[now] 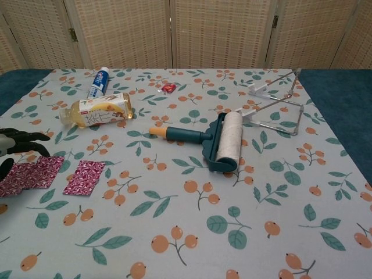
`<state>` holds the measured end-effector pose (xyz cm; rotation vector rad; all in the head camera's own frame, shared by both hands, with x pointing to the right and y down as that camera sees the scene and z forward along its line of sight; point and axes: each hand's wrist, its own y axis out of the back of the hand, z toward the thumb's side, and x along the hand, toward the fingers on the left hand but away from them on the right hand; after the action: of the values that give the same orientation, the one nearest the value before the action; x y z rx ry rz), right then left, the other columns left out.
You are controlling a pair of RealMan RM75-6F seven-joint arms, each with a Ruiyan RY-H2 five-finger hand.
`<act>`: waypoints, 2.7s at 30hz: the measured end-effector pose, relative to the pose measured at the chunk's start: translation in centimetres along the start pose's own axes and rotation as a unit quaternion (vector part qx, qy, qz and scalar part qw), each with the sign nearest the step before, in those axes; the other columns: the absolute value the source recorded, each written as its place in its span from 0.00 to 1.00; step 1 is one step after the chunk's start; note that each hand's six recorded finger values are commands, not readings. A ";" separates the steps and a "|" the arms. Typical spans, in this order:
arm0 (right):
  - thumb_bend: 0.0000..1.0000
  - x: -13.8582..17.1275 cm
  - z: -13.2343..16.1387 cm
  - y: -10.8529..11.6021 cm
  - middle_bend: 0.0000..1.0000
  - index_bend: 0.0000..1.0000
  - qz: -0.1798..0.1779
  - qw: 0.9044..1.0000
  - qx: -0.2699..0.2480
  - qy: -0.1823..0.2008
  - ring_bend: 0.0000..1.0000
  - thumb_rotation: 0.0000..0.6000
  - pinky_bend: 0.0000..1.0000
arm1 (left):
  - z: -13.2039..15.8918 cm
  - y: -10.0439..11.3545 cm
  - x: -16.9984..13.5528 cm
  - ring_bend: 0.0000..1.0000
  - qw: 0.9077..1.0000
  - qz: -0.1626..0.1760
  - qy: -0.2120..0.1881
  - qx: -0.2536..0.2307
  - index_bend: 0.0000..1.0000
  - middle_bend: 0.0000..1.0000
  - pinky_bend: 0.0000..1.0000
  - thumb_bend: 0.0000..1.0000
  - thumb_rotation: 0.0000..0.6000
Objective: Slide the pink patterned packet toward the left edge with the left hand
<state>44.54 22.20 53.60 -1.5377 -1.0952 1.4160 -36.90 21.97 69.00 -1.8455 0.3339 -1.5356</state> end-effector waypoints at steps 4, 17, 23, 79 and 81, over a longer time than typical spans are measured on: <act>0.45 0.1 -0.1 0.0 0.00 0.00 -0.001 1.000 0.000 0.000 0.02 1.00 0.00 | -0.6 0.3 -0.1 0.00 1.000 0.003 0.012 -0.022 0.15 0.00 0.00 0.48 1.00; 0.45 0.3 -0.7 0.1 0.00 0.00 -0.003 1.000 -0.002 -0.005 0.01 1.00 0.00 | -0.3 1.1 0.0 0.00 0.999 0.014 0.014 -0.035 0.14 0.00 0.00 0.36 1.00; 0.45 0.3 -1.0 0.0 0.00 0.00 -0.003 1.000 -0.004 -0.005 0.01 1.00 0.00 | 1.8 1.2 0.7 0.00 0.999 0.011 -0.016 -0.036 0.14 0.00 0.00 0.36 1.00; 0.45 0.5 -2.3 0.0 0.00 0.00 -0.006 1.000 -0.008 -0.016 0.01 1.00 0.00 | 8.1 0.9 5.7 0.00 0.998 -0.041 -0.020 -0.045 0.27 0.00 0.00 0.35 1.00; 0.45 0.4 -2.3 0.0 0.00 0.00 -0.006 1.000 -0.008 -0.016 0.01 1.00 0.00 | 7.9 1.2 5.5 0.00 0.998 -0.034 -0.018 -0.049 0.27 0.00 0.00 0.35 1.00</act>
<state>46.86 22.64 53.63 -1.5221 -1.1363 1.4298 -27.76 20.54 71.94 -1.9766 0.3373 -1.5535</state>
